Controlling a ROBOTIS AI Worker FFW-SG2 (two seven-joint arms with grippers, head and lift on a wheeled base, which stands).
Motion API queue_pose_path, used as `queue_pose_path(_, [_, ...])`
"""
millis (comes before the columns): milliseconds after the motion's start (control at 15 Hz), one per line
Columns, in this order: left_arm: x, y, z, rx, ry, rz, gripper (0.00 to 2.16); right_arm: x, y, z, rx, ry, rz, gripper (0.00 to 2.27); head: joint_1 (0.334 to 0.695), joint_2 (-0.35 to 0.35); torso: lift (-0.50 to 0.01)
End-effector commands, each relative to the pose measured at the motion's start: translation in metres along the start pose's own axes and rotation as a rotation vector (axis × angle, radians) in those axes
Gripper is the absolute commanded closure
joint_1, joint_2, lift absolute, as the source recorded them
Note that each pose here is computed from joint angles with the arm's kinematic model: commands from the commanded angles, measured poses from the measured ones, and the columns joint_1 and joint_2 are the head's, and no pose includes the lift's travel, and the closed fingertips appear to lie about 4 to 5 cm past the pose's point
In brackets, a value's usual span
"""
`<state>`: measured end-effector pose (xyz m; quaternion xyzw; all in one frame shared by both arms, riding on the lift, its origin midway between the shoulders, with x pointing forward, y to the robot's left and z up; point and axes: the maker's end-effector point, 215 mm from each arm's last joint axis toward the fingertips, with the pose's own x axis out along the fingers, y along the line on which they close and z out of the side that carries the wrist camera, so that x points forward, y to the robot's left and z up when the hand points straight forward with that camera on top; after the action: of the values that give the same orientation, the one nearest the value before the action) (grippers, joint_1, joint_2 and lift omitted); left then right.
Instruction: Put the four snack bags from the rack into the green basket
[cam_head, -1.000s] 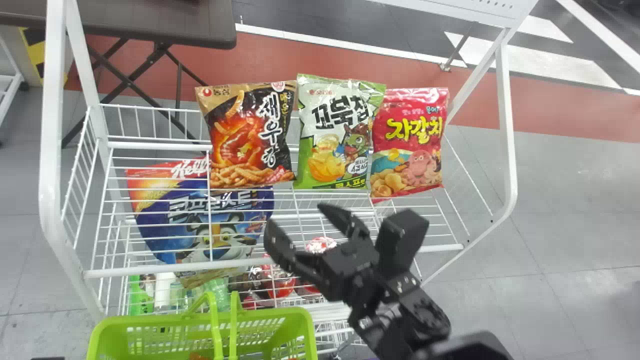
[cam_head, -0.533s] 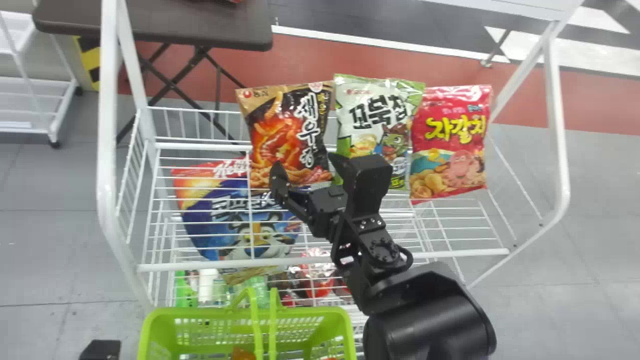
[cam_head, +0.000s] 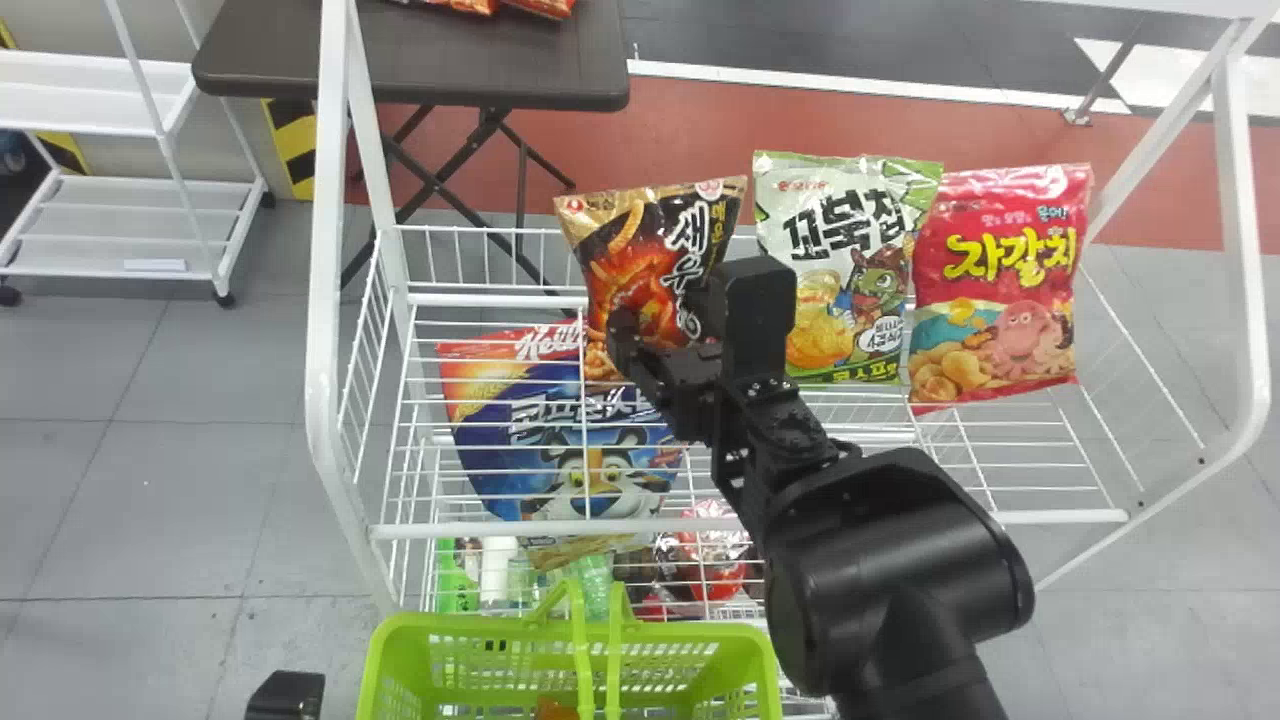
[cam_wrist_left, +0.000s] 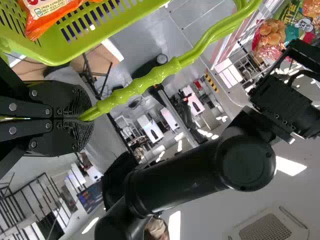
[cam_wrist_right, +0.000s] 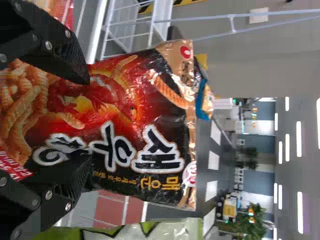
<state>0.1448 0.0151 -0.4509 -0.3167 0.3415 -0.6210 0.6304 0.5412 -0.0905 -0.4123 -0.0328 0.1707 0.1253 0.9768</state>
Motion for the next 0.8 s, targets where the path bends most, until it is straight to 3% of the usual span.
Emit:
queue_pose_path(0, [0.001,-0.001,-0.001,0.003,-0.002,-0.002,2.02,-0.015,0.006,0.0,0.007,-0.012,0.011,2.2,0.695,-0.128,-0.007])
queue_pose_path(467, [0.016,-0.003,-0.001,0.013,0.017,0.007,2.03,-0.104,-0.001,0.055,0.044,-0.174,0.034,2.22,0.695,-0.171,-0.007])
queue_pose_path(733, [0.009,0.001,-0.001,0.008,0.005,0.035,2.02,-0.174,-0.012,0.05,0.129,-0.143,0.065,2.22,0.695,-0.226,-0.007])
